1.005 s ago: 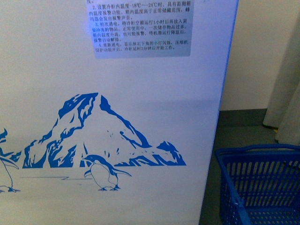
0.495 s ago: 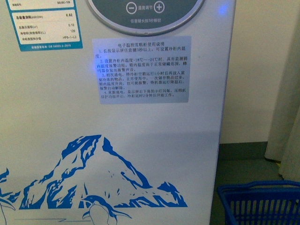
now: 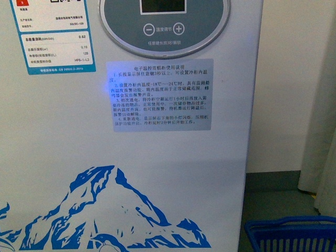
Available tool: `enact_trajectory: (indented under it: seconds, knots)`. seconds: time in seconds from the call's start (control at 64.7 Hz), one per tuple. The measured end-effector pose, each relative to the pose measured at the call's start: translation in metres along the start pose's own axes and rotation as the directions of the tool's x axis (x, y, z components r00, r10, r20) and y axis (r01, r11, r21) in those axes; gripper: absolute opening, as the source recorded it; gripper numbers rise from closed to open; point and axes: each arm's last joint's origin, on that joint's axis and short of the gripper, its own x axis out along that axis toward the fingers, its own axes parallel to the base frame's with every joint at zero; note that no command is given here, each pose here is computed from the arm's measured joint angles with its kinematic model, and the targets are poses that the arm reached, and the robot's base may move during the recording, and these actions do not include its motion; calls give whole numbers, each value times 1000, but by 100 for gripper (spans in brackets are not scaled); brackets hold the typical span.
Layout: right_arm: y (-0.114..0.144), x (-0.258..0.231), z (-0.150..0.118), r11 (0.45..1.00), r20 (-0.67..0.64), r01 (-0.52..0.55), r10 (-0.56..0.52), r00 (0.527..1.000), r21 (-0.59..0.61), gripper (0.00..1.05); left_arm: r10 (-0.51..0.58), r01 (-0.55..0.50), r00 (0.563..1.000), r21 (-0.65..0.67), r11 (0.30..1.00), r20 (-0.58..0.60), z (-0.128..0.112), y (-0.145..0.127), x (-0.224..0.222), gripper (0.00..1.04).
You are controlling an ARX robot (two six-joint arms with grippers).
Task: Put drink in fridge
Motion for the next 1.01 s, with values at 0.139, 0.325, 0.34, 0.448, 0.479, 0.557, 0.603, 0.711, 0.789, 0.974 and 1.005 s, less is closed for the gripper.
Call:
enact_trajectory:
  seconds: [0.139,0.325,0.34,0.448,0.479,0.557,0.603,0.711,0.789,0.974,1.005]
  knots:
    - [1,3,-11,998,-5,67,-67,998,-18,36,0,0,1000,0,1000,0,0,0,0,97]
    - [6,2,-16,998,17,57,-57,998,-16,36,0,0,1000,0,1000,0,0,0,0,97]
    - [6,2,-16,998,16,53,-53,998,-16,36,0,0,1000,0,1000,0,0,0,0,97]
    - [6,2,-17,999,16,48,-48,999,-20,36,0,0,1000,0,1000,0,0,0,0,97]
    - [6,2,-17,999,17,48,-48,999,-20,36,0,0,1000,0,1000,0,0,0,0,97]
    - [6,1,-16,998,19,52,-52,998,-18,36,0,0,1000,0,1000,0,0,0,0,97]
    - [6,1,-16,998,20,55,-55,998,-17,36,0,0,1000,0,1000,0,0,0,0,97]
    - [5,1,-16,998,22,57,-57,998,-16,36,0,0,1000,0,1000,0,0,0,0,97]
    - [5,1,-17,998,21,57,-56,998,-17,36,0,0,1000,0,1000,0,0,0,0,97]
    - [6,2,-19,998,15,56,-56,998,-21,36,0,0,1000,0,1000,0,0,0,0,97]
    - [6,2,-19,998,15,56,-56,998,-21,36,0,0,1000,0,1000,0,0,0,0,97]
